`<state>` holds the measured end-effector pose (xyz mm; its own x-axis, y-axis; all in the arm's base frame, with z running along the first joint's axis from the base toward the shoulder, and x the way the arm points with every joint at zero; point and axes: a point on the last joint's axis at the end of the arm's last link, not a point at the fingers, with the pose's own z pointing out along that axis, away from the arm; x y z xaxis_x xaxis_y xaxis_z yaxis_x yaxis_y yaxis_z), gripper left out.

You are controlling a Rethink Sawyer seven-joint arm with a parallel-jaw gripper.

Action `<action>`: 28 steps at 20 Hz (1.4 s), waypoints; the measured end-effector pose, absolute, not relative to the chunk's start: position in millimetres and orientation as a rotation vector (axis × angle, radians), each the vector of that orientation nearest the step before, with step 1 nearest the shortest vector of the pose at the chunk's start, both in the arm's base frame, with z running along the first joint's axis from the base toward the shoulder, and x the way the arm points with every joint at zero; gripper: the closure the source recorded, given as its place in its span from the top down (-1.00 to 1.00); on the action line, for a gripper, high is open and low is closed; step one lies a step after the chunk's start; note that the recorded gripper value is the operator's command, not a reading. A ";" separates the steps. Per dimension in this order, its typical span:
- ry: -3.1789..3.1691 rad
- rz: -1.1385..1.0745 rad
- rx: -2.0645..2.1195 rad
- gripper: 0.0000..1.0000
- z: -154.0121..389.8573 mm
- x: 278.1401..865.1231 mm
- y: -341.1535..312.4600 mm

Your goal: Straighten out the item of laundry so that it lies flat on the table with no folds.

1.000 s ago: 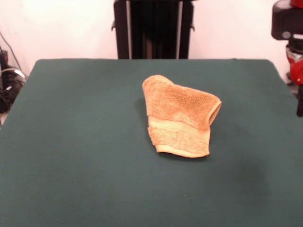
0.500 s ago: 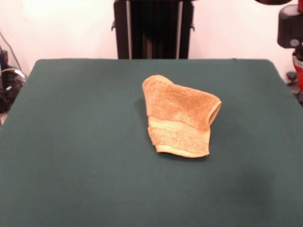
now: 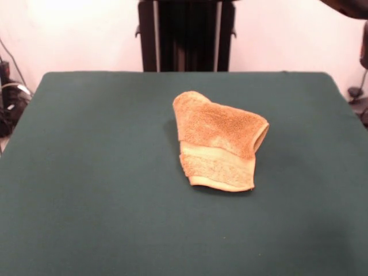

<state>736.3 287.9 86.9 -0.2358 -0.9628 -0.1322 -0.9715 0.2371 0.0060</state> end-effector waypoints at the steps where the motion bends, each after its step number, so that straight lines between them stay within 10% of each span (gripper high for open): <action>1: 2.364 0.131 -1.914 1.00 87.0 740.1 293.7; 28: 2.070 0.061 -2.200 1.00 106.6 781.3 350.4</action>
